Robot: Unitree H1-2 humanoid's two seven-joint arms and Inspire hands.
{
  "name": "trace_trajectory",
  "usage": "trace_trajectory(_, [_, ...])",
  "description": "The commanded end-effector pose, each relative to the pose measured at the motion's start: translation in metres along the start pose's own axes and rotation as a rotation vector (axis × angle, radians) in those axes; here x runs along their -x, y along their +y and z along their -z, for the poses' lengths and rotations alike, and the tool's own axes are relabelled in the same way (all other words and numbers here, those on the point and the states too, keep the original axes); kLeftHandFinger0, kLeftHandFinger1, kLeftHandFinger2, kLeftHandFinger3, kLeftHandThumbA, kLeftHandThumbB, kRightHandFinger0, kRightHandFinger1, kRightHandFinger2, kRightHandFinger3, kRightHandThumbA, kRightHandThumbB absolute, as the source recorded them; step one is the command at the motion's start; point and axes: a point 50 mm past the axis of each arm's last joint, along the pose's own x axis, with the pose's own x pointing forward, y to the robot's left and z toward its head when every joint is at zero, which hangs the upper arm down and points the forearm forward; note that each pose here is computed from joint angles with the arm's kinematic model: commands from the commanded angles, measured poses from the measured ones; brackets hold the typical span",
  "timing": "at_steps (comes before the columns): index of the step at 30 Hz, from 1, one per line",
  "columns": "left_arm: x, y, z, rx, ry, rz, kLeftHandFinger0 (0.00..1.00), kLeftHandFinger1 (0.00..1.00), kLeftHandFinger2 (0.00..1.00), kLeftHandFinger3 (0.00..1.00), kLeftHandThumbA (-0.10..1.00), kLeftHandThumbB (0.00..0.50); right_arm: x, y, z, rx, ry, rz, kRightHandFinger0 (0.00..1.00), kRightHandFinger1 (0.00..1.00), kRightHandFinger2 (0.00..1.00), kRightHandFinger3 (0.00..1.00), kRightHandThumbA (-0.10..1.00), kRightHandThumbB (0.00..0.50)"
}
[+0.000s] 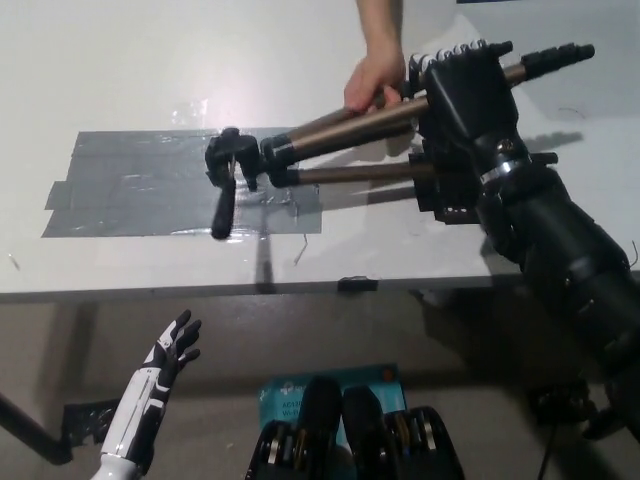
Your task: A tripod is kept on the middle of the desk infront of the robot and the robot grabs one of its legs to pick it up and hands it to a person
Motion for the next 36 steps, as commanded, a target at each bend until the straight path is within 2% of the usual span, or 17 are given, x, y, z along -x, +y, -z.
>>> trace_trajectory(1, [0.002, 0.005, -0.009, -0.020, -0.044, 0.023, 0.97, 1.00, 1.00, 1.00, 1.00, 0.141, -0.046, -0.044, -0.013, -0.054, -0.029, 0.222, 0.00, 0.00, 0.16, 0.46, -0.10, 0.259])
trace_trajectory(2, [0.001, 0.004, -0.008, -0.019, -0.047, 0.025, 0.97, 1.00, 1.00, 1.00, 1.00, 0.138, -0.047, -0.046, -0.014, -0.046, -0.033, 0.233, 0.00, 0.03, 0.22, 0.28, -0.10, 0.226])
trace_trajectory(5, [0.001, 0.004, -0.008, -0.019, -0.047, 0.027, 0.96, 1.00, 1.00, 1.00, 1.00, 0.135, -0.047, -0.047, -0.015, -0.039, -0.028, 0.236, 0.00, 0.10, 0.35, 0.21, -0.09, 0.176])
trace_trajectory(6, [0.001, 0.004, -0.008, -0.022, -0.047, 0.024, 0.94, 1.00, 1.00, 1.00, 1.00, 0.138, -0.049, -0.048, -0.016, -0.031, -0.006, 0.200, 0.07, 0.22, 0.47, 0.24, 0.17, 0.175])
trace_trajectory(7, [0.001, 0.004, -0.008, -0.023, -0.047, 0.025, 0.94, 1.00, 1.00, 1.00, 1.00, 0.138, -0.050, -0.049, -0.018, -0.041, -0.002, 0.179, 0.16, 0.35, 0.58, 0.42, 0.26, 0.224])
trace_trajectory(8, [0.001, 0.005, -0.009, -0.024, -0.046, 0.026, 0.94, 1.00, 1.00, 1.00, 1.00, 0.137, -0.051, -0.051, -0.019, -0.067, 0.008, 0.134, 0.44, 0.67, 0.89, 0.79, 0.44, 0.351])
trace_trajectory(9, [0.001, 0.004, -0.009, -0.026, -0.050, 0.026, 0.93, 1.00, 1.00, 1.00, 1.00, 0.129, -0.053, -0.055, -0.020, -0.134, 0.013, 0.028, 0.98, 1.00, 1.00, 1.00, 0.55, 0.389])
trace_trajectory(10, [0.001, 0.004, -0.009, -0.026, -0.051, 0.026, 0.93, 1.00, 1.00, 1.00, 1.00, 0.129, -0.053, -0.057, -0.021, -0.151, 0.011, 0.001, 1.00, 1.00, 1.00, 1.00, 0.56, 0.396])
trace_trajectory(11, [0.001, 0.004, -0.009, -0.026, -0.051, 0.026, 0.93, 1.00, 1.00, 1.00, 1.00, 0.129, -0.053, -0.060, -0.022, -0.176, 0.010, -0.048, 1.00, 1.00, 1.00, 1.00, 0.61, 0.437])
trace_trajectory(12, [0.002, 0.004, -0.010, -0.028, -0.045, 0.023, 0.92, 1.00, 1.00, 1.00, 1.00, 0.137, -0.053, -0.073, -0.027, -0.258, -0.002, -0.213, 1.00, 1.00, 1.00, 1.00, 0.69, 0.499])
trace_trajectory(16, [0.000, 0.006, -0.010, -0.030, -0.055, 0.024, 0.92, 1.00, 1.00, 1.00, 1.00, 0.121, -0.052, -0.097, -0.036, -0.368, -0.043, -0.388, 1.00, 1.00, 1.00, 1.00, 0.68, 0.500])
trace_trajectory(22, [0.003, 0.006, -0.008, -0.032, -0.037, 0.030, 0.91, 0.99, 1.00, 1.00, 1.00, 0.144, -0.018, -0.142, -0.049, -0.611, -0.225, -0.661, 1.00, 1.00, 1.00, 1.00, 0.70, 0.500])
trace_trajectory(27, [0.005, 0.006, -0.004, -0.002, -0.020, 0.028, 0.94, 1.00, 1.00, 1.00, 1.00, 0.154, 0.004, -0.185, -0.054, -0.668, -0.319, -0.651, 1.00, 1.00, 1.00, 1.00, 0.76, 0.500])
trace_trajectory(28, [0.004, 0.006, -0.004, -0.001, -0.022, 0.027, 0.94, 1.00, 1.00, 1.00, 1.00, 0.154, 0.005, -0.189, -0.054, -0.669, -0.328, -0.640, 1.00, 1.00, 1.00, 1.00, 0.83, 0.500])
trace_trajectory(31, [0.003, 0.006, -0.006, -0.008, -0.030, 0.022, 0.94, 1.00, 1.00, 1.00, 1.00, 0.128, 0.024, -0.234, -0.054, -0.717, -0.398, -0.470, 1.00, 1.00, 1.00, 1.00, 0.76, 0.500])
trace_trajectory(34, [0.008, 0.006, -0.005, -0.027, -0.022, 0.008, 0.91, 1.00, 1.00, 1.00, 1.00, 0.133, 0.062, -0.260, -0.052, -0.782, -0.460, -0.315, 1.00, 1.00, 1.00, 1.00, 0.88, 0.500])
trace_trajectory(36, [0.005, 0.006, -0.004, -0.030, -0.032, 0.008, 0.90, 0.99, 1.00, 1.00, 1.00, 0.129, 0.092, -0.266, -0.047, -0.825, -0.475, -0.232, 1.00, 1.00, 1.00, 1.00, 0.99, 0.454])
